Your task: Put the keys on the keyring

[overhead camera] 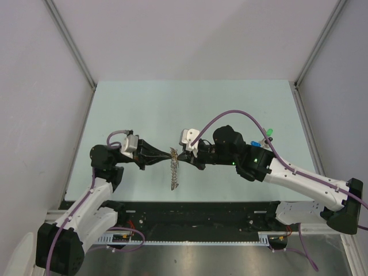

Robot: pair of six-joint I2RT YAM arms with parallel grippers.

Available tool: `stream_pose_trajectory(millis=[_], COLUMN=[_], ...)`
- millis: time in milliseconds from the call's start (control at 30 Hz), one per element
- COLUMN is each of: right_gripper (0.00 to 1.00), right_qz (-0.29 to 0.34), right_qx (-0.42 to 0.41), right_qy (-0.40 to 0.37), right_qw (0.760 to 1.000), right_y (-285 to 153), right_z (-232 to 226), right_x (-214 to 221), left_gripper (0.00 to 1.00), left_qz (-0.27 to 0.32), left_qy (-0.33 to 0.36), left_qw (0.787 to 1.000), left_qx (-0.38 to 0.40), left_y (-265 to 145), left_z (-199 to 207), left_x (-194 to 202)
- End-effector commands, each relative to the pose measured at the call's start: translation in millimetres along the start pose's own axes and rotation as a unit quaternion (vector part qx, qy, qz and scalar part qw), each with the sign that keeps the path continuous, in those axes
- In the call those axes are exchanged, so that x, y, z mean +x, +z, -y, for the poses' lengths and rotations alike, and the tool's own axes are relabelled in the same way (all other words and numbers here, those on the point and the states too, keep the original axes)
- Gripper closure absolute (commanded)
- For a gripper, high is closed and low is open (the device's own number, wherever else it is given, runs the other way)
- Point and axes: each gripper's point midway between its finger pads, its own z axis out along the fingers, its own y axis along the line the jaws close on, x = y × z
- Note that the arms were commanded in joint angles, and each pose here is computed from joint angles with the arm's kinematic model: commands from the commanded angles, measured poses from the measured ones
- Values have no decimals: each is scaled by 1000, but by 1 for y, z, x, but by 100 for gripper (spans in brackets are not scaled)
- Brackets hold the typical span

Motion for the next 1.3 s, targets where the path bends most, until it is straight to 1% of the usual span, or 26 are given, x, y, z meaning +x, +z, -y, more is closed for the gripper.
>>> stream_pose_trajectory(millis=[0,233,1267], right_gripper=[100,100,100], right_qz=[26,27,32], right_qx=[8,19,2], right_qy=[-9,-8,-12], right_qw=[1000,999,999], right_y=[-5,-7,-4], right_z=[4,8,2], right_x=[-24,-25,-26], left_gripper=[100,99,99], left_qz=[12,12,10], left_qy=[33,34,30], left_qw=[999,999,999], left_qx=[6,4,11], left_y=[2,2,3], left_z=[2,2,4], left_x=[-16,-16,-15])
